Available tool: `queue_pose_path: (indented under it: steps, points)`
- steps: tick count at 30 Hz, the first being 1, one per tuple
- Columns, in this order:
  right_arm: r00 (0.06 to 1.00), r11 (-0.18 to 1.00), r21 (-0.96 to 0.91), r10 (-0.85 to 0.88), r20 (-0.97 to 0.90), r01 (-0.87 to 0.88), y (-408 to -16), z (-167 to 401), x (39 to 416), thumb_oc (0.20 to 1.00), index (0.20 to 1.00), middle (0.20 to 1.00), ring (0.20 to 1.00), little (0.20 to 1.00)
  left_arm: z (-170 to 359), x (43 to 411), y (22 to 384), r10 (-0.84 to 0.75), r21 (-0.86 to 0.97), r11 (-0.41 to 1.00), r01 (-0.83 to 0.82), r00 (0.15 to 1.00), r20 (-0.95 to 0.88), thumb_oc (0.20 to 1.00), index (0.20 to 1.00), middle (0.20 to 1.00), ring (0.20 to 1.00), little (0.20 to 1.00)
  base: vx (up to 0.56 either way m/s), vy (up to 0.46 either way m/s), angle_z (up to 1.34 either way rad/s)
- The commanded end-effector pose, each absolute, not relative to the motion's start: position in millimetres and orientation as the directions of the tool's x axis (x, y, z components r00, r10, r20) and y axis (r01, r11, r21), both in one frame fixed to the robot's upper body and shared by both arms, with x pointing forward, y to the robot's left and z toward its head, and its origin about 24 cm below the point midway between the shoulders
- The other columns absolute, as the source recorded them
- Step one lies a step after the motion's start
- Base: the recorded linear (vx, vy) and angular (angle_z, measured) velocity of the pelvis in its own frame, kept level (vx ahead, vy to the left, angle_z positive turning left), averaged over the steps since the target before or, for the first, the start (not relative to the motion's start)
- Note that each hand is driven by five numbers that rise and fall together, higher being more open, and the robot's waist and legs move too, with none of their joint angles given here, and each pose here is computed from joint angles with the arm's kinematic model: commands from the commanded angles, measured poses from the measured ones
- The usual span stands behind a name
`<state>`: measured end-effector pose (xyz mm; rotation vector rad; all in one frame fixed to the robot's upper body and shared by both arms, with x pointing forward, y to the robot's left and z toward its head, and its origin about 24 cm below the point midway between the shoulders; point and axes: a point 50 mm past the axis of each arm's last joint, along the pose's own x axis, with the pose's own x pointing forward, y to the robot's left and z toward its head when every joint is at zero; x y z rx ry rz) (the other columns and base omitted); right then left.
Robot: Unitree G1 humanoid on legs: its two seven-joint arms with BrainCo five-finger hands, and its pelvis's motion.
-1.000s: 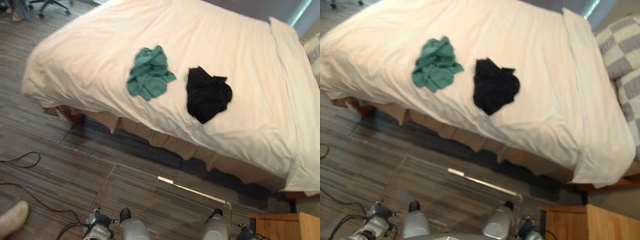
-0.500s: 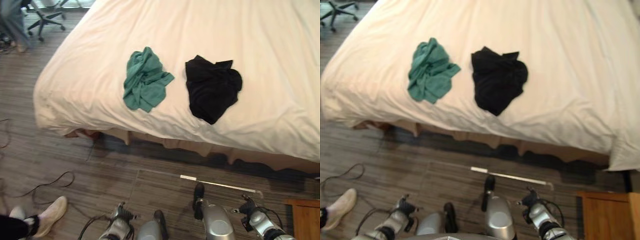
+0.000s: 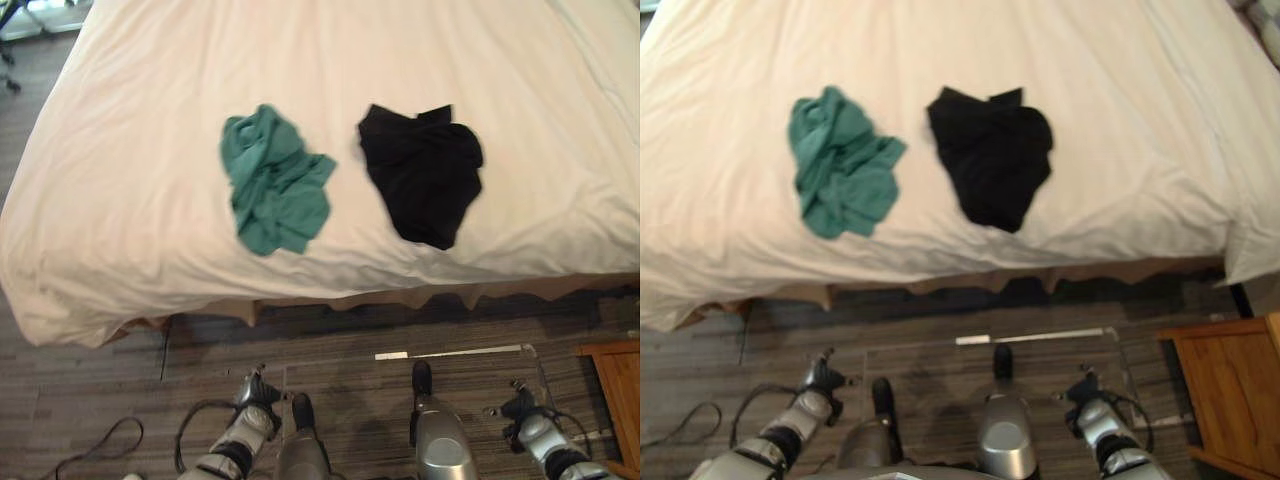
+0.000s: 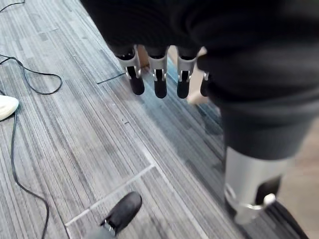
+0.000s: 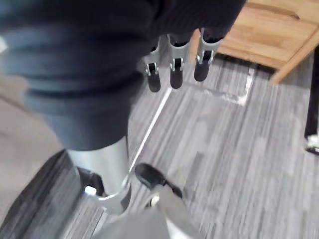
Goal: Tidy up the quilt and then pick up the clothes from the bed and put them into the laundry hamper.
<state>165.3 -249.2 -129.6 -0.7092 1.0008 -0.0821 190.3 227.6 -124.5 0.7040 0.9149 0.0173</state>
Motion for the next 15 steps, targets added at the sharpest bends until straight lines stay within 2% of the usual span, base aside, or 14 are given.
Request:
queue_pose_path:
  steps: [1, 6, 7, 8, 9, 10, 11, 12, 13, 14, 15]
  points:
    - [0.612, 0.768, -0.574, -0.316, -0.725, -0.283, -234.6, -122.2, 187.8, 1.0, 1.0, 1.0, 1.0, 1.0, -131.7, 163.9, 249.3, 0.343, 0.568, 0.767, 0.3, 0.556, -0.757, 1.0, 1.0, 1.0, 1.0, 1.0, -0.02, 0.186, -0.49]
    - [0.616, 0.797, -0.558, -0.324, -0.718, -0.232, -238.5, -121.3, 185.0, 1.0, 1.0, 1.0, 1.0, 1.0, -131.6, 157.3, 257.4, 0.343, 0.584, 0.733, 0.349, 0.552, -0.76, 1.0, 1.0, 1.0, 1.0, 1.0, 0.01, 0.165, 0.13]
    - [0.6, 0.808, -0.555, -0.347, -0.721, -0.2, -243.6, -122.6, 180.4, 1.0, 1.0, 1.0, 1.0, 1.0, -136.8, 142.3, 261.8, 0.346, 0.568, 0.731, 0.378, 0.511, -0.787, 1.0, 1.0, 1.0, 1.0, 1.0, -0.01, 0.082, 0.51]
    - [0.591, 0.813, -0.558, -0.372, -0.716, -0.164, -251.9, -120.6, 180.3, 1.0, 1.0, 1.0, 1.0, 1.0, -145.3, 118.1, 265.1, 0.341, 0.505, 0.777, 0.376, 0.423, -0.84, 1.0, 1.0, 1.0, 1.0, 1.0, -0.01, 0.082, 0.27]
    - [0.591, 0.813, -0.559, -0.372, -0.716, -0.164, -252.0, -120.6, 180.2, 1.0, 1.0, 1.0, 1.0, 1.0, -145.3, 118.0, 265.0, 0.341, 0.505, 0.777, 0.376, 0.423, -0.84, 1.0, 1.0, 1.0, 1.0, 1.0, -0.01, 0.034, 0.08]
    - [0.569, 0.812, -0.567, -0.402, -0.718, -0.141, -261.5, -119.4, 178.6, 1.0, 1.0, 1.0, 1.0, 1.0, -151.6, 90.7, 270.7, 0.347, 0.456, 0.808, 0.373, 0.324, -0.88, 1.0, 1.0, 1.0, 1.0, 1.0, 0.0, 0.009, -0.04]
    - [0.559, 0.809, -0.572, -0.414, -0.719, -0.136, -267.2, -118.6, 176.5, 1.0, 1.0, 1.0, 1.0, 1.0, -154.0, 77.2, 273.0, 0.343, 0.429, 0.823, 0.372, 0.276, -0.898, 1.0, 1.0, 1.0, 1.0, 1.0, -0.01, 0.009, -0.06]
    - [0.559, 0.809, -0.572, -0.414, -0.719, -0.136, -267.2, -118.6, 176.5, 1.0, 1.0, 1.0, 1.0, 1.0, -154.0, 77.2, 273.0, 0.343, 0.429, 0.823, 0.372, 0.276, -0.898, 1.0, 1.0, 1.0, 1.0, 1.0, 0.03, 0.022, -0.12]
    - [0.533, 0.803, -0.587, -0.454, -0.714, -0.104, -284.2, -114.7, 172.5, 1.0, 1.0, 1.0, 1.0, 1.0, -156.2, 36.5, 284.6, 0.351, 0.378, 0.85, 0.367, 0.14, -0.926, 1.0, 1.0, 1.0, 1.0, 1.0, 0.05, 0.032, -0.12]
    - [0.529, 0.787, -0.614, -0.494, -0.69, -0.066, -300.5, -107.1, 173.5, 1.0, 1.0, 1.0, 1.0, 1.0, -148.6, 8.5, 308.1, 0.437, 0.42, 0.819, 0.391, 0.049, -0.898, 1.0, 1.0, 1.0, 1.0, 1.0, 0.05, 0.032, -0.11]
    - [0.529, 0.787, -0.614, -0.494, -0.69, -0.066, -300.5, -107.1, 173.5, 1.0, 1.0, 1.0, 1.0, 1.0, -148.6, 8.5, 308.1, 0.437, 0.42, 0.819, 0.391, 0.049, -0.898, 1.0, 1.0, 1.0, 1.0, 1.0, 0.04, 0.011, -0.09]
